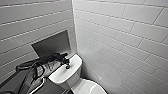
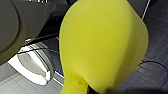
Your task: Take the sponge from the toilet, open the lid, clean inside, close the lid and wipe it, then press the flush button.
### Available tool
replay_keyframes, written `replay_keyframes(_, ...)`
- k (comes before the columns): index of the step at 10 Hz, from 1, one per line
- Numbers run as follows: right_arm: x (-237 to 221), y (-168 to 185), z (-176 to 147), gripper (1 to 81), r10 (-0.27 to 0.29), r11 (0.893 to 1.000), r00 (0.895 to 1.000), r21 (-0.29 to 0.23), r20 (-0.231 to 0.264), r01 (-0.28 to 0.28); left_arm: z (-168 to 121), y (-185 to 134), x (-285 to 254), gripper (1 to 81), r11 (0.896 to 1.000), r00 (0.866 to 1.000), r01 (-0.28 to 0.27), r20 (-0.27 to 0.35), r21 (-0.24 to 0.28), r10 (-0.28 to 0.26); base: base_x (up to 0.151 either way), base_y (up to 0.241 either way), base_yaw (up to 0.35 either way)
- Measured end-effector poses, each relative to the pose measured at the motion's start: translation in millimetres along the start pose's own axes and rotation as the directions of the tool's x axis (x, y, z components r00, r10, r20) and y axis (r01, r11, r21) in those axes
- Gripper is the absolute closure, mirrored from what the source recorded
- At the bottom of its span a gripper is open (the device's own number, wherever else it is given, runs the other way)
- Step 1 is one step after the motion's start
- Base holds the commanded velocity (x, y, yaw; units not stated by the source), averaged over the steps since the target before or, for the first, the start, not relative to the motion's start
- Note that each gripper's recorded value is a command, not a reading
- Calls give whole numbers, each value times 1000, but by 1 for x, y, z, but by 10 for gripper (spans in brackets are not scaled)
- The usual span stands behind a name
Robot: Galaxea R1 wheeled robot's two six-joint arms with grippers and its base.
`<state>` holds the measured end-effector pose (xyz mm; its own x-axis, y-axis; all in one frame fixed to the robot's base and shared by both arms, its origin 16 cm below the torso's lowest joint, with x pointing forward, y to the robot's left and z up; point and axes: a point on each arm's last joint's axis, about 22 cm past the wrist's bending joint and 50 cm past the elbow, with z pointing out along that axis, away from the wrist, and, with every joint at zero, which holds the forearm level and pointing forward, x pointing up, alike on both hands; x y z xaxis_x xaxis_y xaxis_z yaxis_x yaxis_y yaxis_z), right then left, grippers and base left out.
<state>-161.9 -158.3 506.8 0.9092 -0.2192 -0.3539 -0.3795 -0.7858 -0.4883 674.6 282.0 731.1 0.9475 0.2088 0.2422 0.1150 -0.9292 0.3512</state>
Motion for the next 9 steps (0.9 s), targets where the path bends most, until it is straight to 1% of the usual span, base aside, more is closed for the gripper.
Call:
replay_keyframes(1,0,0,0,811,0,1000,1000,0,0,0,-9,2,-2,811,999,1000,-8,10,-31,9,0,0,0)
replay_keyframes(2,0,0,0,811,0,1000,1000,1,0,0,-19,7,-7,811,997,999,-33,20,-65,34,0,0,0)
replay_keyframes(3,0,0,0,811,0,1000,1000,1,-2,0,-31,11,-12,811,993,997,-68,23,-97,70,0,0,0)
replay_keyframes(4,3,1,0,811,-1,1000,1000,-2,-10,1,-42,19,-20,811,983,992,-120,16,-136,124,0,0,0)
replay_keyframes(5,6,2,0,811,-2,1000,1000,-3,-19,2,-56,29,-32,811,969,984,-171,11,-180,176,0,0,0)
replay_keyframes(6,7,1,0,811,-3,1000,1000,-1,-23,3,-68,44,-53,811,948,974,-215,17,-233,225,0,0,0)
replay_keyframes(7,7,2,0,811,-3,1000,1000,-3,-23,3,-76,58,-83,811,924,962,-251,27,-290,270,0,0,0)
replay_keyframes(8,8,5,-1,811,-4,1000,1000,-9,-27,3,-81,63,-121,811,903,954,-264,46,-340,296,0,0,0)
replay_keyframes(9,10,12,-1,811,-7,1000,999,-23,-32,6,-79,51,-164,811,896,949,-256,84,-363,305,0,0,0)
